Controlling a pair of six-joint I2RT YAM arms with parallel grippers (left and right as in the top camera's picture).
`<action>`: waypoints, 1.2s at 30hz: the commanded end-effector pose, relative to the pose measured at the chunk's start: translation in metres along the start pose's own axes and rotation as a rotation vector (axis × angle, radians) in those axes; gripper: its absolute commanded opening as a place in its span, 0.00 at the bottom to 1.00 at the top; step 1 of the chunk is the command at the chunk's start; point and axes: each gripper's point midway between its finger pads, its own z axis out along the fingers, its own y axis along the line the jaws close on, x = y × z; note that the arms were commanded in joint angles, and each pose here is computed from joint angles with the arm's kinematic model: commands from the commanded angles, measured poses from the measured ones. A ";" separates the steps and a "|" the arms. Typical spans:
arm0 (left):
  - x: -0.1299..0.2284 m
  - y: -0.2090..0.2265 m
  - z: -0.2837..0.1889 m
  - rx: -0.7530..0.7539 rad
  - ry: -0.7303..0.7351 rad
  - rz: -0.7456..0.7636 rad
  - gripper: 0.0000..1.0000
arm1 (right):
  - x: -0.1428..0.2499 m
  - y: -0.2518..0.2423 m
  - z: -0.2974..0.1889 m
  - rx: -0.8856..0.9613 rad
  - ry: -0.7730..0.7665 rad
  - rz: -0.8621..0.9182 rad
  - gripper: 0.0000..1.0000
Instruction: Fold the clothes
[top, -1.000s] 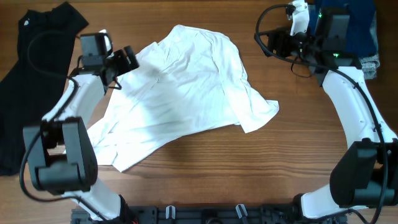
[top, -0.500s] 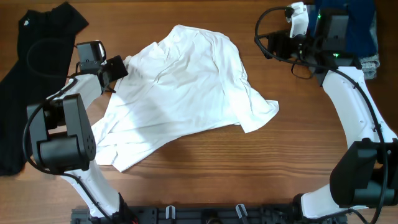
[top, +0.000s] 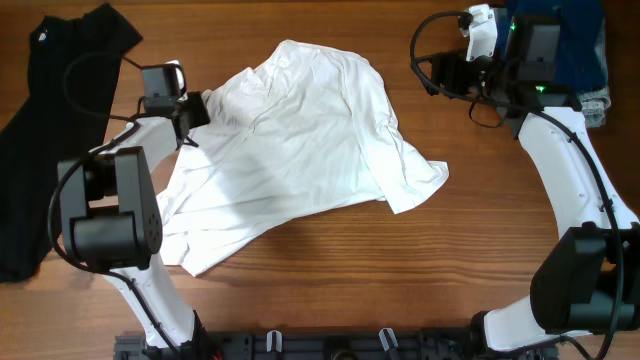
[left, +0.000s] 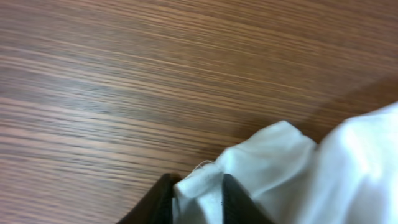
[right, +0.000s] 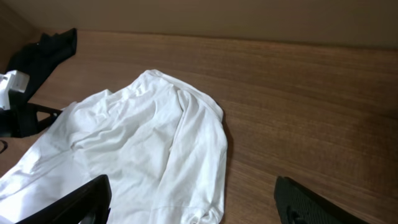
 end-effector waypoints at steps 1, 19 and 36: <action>0.034 -0.018 0.016 0.037 0.084 0.032 0.17 | -0.007 -0.004 0.000 0.013 -0.013 -0.024 0.84; -0.141 -0.012 -0.066 -0.065 -0.545 -0.062 0.04 | -0.004 -0.004 0.000 0.012 0.001 -0.016 0.84; -0.291 -0.052 -0.191 0.031 -0.926 -0.050 0.04 | -0.004 -0.004 0.000 0.012 -0.001 -0.018 0.84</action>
